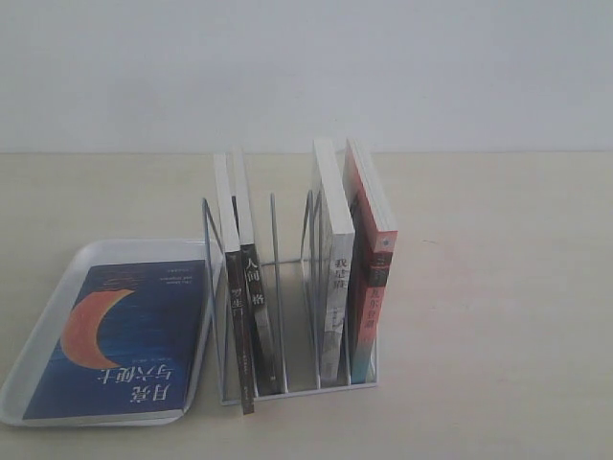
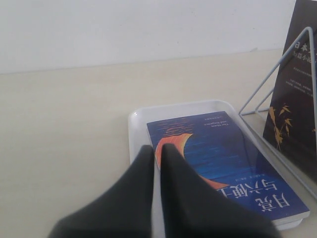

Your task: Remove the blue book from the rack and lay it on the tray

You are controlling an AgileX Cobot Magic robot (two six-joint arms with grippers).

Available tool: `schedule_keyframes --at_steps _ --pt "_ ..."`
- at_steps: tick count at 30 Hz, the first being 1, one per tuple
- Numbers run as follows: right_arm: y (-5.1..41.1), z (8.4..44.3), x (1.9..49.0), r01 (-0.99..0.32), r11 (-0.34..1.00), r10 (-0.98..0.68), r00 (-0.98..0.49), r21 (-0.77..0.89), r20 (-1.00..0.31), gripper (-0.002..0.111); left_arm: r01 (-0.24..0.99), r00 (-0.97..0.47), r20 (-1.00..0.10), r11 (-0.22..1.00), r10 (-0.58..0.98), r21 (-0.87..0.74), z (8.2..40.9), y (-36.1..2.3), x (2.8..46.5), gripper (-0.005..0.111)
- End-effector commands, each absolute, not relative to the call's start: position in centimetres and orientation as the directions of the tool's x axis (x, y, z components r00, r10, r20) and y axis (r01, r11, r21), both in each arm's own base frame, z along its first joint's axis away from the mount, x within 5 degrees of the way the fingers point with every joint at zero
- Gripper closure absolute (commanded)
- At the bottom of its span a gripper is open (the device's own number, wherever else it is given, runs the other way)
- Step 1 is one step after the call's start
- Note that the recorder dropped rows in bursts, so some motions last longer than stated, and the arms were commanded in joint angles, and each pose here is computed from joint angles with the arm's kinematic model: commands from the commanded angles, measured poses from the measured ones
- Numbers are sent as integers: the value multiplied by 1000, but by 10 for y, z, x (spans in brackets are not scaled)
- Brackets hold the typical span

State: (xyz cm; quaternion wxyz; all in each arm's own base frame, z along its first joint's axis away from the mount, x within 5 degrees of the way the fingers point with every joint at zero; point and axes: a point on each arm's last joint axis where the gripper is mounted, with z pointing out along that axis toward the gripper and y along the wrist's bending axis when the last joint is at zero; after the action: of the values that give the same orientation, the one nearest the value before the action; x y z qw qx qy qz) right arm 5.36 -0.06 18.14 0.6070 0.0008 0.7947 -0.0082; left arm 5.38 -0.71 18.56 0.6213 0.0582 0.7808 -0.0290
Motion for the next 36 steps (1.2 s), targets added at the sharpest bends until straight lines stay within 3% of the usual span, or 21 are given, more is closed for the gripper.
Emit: schedule_keyframes --at_steps 1,36 --pt "0 182 53 7 1000 -16 -258 -18 -966 108 122 -221 -974 992 48 21 185 -7 54 102" --pt "1 182 53 -17 1000 -16 -257 -12 -966 108 122 -221 -974 992 48 21 185 -7 54 102"
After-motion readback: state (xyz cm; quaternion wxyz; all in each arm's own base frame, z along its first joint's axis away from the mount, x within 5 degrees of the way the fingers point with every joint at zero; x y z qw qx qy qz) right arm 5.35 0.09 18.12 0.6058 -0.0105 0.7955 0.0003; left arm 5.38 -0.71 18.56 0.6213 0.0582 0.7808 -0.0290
